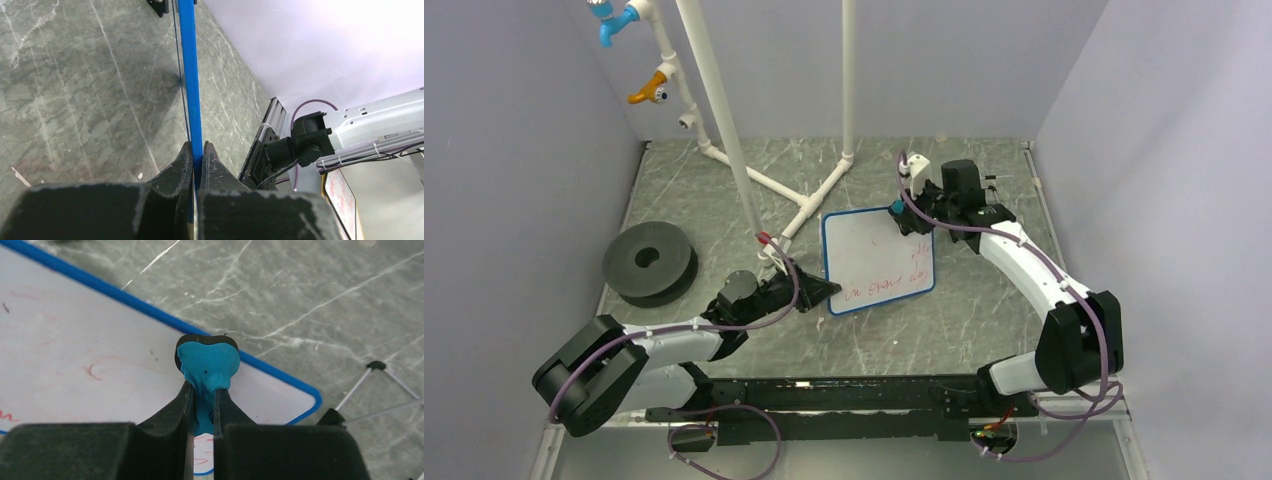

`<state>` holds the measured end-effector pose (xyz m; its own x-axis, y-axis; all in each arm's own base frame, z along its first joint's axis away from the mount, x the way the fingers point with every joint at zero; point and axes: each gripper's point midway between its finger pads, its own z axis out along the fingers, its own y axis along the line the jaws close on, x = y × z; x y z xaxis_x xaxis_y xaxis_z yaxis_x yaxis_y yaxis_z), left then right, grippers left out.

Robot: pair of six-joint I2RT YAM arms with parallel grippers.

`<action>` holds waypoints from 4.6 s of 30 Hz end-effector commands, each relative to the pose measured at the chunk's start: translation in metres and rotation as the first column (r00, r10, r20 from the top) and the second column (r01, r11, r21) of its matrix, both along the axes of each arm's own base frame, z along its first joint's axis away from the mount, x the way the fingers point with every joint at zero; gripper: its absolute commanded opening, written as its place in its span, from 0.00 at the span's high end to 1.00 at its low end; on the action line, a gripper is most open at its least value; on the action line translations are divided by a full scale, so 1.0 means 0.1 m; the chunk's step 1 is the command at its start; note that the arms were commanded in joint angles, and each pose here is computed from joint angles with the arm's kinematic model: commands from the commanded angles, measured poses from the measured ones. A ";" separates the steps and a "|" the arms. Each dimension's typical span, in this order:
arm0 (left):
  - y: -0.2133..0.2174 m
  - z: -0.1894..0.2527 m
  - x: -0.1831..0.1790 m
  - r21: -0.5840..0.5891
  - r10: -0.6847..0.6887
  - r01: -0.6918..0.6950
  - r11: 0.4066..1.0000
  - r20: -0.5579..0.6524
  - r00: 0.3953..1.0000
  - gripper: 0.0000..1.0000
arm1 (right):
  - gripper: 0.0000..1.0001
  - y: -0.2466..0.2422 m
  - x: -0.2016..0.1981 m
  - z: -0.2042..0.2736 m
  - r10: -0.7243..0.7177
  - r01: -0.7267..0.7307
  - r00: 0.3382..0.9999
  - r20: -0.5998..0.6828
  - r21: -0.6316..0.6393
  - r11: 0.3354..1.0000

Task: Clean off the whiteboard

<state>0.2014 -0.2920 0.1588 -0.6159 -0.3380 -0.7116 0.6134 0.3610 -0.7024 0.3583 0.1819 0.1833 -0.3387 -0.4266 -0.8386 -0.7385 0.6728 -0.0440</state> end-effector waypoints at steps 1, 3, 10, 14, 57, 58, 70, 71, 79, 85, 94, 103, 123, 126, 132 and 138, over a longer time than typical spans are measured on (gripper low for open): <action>-0.03 0.71 -0.08 -0.173 -0.016 0.051 0.984 0.196 0.980 1.00 | 1.00 0.22 -0.30 -0.14 0.140 -0.139 0.989 -0.047 0.031 0.990; -0.02 0.73 -0.07 -0.178 -0.004 0.040 0.983 0.195 0.981 1.00 | 1.00 0.45 -0.59 -0.16 0.278 -0.276 0.959 -0.053 0.037 0.960; -0.02 0.72 -0.06 -0.197 0.001 0.037 0.980 0.191 0.982 1.00 | 1.00 0.83 -1.00 -0.04 0.461 -0.458 0.887 -0.033 0.062 0.887; -0.01 0.70 -0.07 -0.199 0.003 0.035 0.979 0.187 0.982 1.00 | 1.00 0.37 -0.39 -0.02 0.160 -0.159 0.987 -0.012 0.037 0.987; 0.14 0.64 0.00 -0.195 0.131 -0.087 0.977 0.224 0.966 1.00 | 1.00 -0.50 -0.37 -0.52 -0.230 0.341 0.897 -0.377 0.261 0.903; 0.14 0.64 0.01 -0.197 0.136 -0.092 0.976 0.225 0.965 1.00 | 1.00 -0.52 -0.34 -0.55 -0.256 0.373 0.885 -0.389 0.263 0.889; 0.05 0.63 0.04 -0.207 0.134 -0.088 0.974 0.219 0.967 1.00 | 1.00 0.10 -0.69 -0.67 -0.035 0.197 0.889 -0.457 0.311 0.930; 0.05 0.61 0.04 -0.205 0.134 -0.090 0.975 0.217 0.967 1.00 | 1.00 0.15 -0.73 -0.67 -0.012 0.176 0.887 -0.461 0.316 0.932; 0.05 0.56 0.03 -0.185 0.128 -0.088 0.979 0.220 0.967 1.00 | 1.00 -0.33 -0.26 -0.78 -0.307 0.457 0.830 -0.465 0.253 0.853; 0.05 0.56 0.03 -0.197 0.130 -0.087 0.977 0.218 0.967 1.00 | 1.00 -0.58 0.06 -0.87 -0.476 0.589 0.775 -0.416 0.201 0.783; 0.04 0.57 0.04 -0.212 0.134 -0.090 0.973 0.205 0.970 1.00 | 1.00 0.13 -0.31 -0.70 -0.199 0.330 0.894 -0.401 0.291 0.898; 0.03 0.58 0.03 -0.221 0.123 -0.077 0.972 0.202 0.972 1.00 | 1.00 -0.09 -0.12 -0.71 -0.290 0.447 0.847 -0.446 0.299 0.843; 0.02 0.61 0.01 -0.223 0.111 -0.063 0.973 0.212 0.971 1.00 | 1.00 0.21 -0.27 -0.71 -0.139 0.324 0.869 -0.474 0.334 0.885; 0.00 0.60 -0.01 -0.223 0.100 -0.051 0.973 0.213 0.972 1.00 | 1.00 -0.05 -0.04 -0.71 -0.239 0.411 0.854 -0.462 0.319 0.854; -0.01 0.62 -0.02 -0.230 0.089 -0.038 0.972 0.217 0.972 1.00 | 1.00 -0.31 0.36 -0.57 -0.329 0.484 0.846 -0.420 0.344 0.805; 0.02 0.62 -0.02 -0.222 0.103 -0.053 0.974 0.224 0.969 1.00 | 1.00 -0.35 0.36 -0.71 -0.341 0.496 0.830 -0.441 0.306 0.813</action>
<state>0.2144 -0.2809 0.1504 -0.5122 -0.4512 -0.7308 0.5889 0.4349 -0.6812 0.3813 0.1461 0.1044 -0.7357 0.1623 -0.6576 -0.2765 0.8143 0.5103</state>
